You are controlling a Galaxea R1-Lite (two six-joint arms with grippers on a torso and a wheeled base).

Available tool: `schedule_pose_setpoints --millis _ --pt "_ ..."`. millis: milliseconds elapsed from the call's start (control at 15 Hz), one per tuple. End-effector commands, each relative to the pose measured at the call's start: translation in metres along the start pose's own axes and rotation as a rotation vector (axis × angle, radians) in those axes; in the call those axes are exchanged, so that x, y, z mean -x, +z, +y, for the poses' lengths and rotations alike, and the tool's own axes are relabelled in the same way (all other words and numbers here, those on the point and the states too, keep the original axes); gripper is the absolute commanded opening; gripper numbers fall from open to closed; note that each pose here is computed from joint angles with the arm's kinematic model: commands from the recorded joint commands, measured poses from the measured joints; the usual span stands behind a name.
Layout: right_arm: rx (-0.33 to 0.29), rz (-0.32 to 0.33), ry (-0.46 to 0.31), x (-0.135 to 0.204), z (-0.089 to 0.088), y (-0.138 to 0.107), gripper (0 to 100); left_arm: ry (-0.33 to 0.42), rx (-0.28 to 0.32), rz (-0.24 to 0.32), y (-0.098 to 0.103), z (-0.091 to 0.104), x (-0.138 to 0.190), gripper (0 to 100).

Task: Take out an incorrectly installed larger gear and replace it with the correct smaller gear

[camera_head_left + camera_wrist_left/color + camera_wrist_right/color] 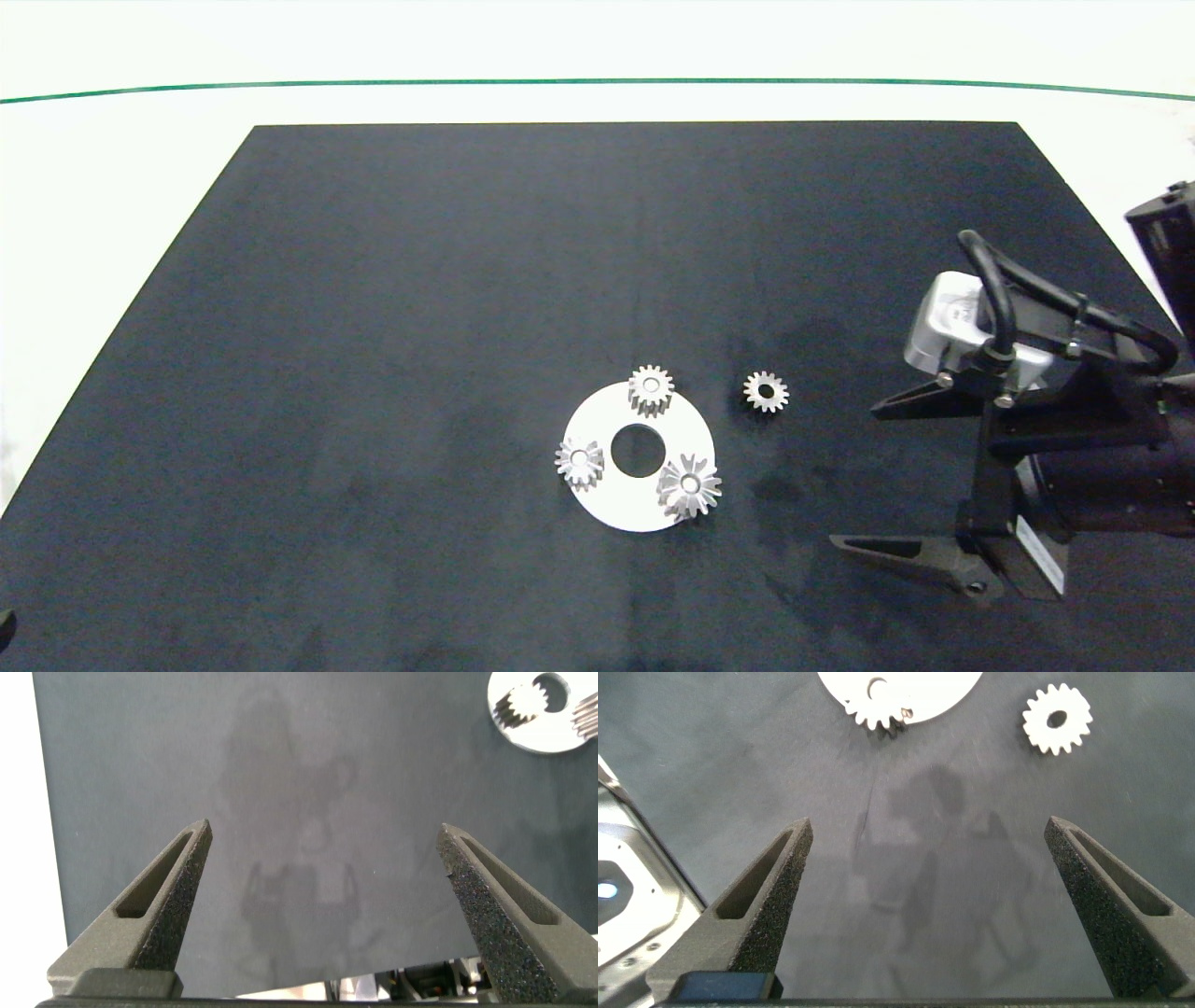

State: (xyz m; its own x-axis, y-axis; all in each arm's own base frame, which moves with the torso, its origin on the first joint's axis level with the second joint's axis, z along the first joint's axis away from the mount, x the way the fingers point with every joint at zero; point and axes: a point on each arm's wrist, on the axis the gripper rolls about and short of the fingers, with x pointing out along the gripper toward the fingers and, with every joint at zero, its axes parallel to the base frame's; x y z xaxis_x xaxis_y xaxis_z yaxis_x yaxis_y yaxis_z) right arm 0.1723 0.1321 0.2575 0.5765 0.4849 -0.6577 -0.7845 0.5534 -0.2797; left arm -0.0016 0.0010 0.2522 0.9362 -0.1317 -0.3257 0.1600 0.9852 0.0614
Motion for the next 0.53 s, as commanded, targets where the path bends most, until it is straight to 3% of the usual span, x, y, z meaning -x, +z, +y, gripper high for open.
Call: schedule_pose_setpoints --millis 67,267,533 --pt "0.041 0.050 0.012 -0.027 0.003 0.013 100 0.002 0.001 -0.004 0.000 0.000 0.000 100" --pt "0.091 0.103 -0.030 -0.045 0.009 0.021 100 0.002 0.000 -0.011 0.001 0.000 0.001 100" --pt "0.135 0.126 -0.044 -0.065 0.019 0.028 100 0.004 0.000 -0.016 0.002 0.000 0.002 100"
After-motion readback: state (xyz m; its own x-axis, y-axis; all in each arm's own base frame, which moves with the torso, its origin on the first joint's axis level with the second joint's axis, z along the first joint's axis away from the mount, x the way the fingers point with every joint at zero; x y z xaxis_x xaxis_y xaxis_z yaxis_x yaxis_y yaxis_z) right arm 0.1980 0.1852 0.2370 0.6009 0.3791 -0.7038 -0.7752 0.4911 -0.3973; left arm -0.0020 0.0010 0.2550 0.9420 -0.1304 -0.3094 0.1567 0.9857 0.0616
